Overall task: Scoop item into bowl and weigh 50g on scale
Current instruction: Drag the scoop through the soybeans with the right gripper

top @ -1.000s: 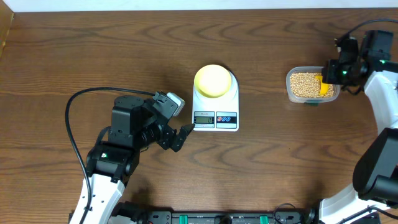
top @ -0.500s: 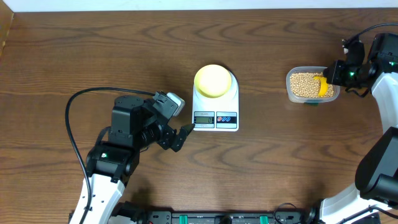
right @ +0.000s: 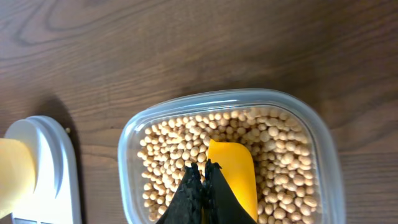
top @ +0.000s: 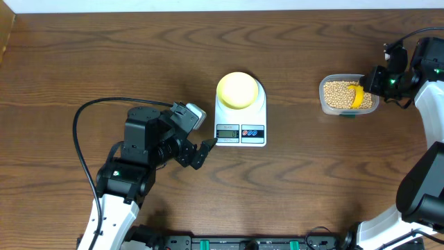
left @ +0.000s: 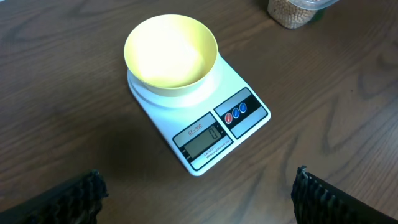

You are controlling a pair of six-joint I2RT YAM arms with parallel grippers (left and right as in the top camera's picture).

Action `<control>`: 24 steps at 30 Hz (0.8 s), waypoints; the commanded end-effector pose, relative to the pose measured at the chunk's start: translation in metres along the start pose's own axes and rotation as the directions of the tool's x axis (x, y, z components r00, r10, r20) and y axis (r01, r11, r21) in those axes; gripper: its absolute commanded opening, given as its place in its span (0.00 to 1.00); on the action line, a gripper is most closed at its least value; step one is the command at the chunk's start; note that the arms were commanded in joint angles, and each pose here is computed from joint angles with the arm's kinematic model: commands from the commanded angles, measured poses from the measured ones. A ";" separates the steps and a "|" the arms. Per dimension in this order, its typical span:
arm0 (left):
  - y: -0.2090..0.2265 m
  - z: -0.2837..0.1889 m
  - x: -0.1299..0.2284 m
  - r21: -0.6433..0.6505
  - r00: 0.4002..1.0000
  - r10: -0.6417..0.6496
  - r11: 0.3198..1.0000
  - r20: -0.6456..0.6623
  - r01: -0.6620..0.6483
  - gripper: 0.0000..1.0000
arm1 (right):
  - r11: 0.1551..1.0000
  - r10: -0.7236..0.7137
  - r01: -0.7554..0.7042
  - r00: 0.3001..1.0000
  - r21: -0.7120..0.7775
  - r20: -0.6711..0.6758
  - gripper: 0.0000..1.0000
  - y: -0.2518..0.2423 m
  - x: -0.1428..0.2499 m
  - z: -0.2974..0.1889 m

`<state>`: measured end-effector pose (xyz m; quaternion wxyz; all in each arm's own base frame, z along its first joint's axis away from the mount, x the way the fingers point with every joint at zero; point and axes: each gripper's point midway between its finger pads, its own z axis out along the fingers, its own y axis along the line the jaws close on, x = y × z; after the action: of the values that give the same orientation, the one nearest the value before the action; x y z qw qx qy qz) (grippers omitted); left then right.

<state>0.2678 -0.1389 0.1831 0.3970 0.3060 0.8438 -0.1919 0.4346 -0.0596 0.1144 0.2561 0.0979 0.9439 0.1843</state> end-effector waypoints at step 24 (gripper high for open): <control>0.002 0.002 0.004 -0.007 1.000 -0.021 1.000 -0.010 0.021 0.98 | 0.989 0.085 -0.087 0.996 -0.117 -0.023 0.01 -0.003 0.004 0.004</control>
<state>0.2677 -0.1389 0.1831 0.3968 0.3060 0.8438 -0.1920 0.4339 -0.0587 0.1105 0.2500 0.1101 0.9337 0.2315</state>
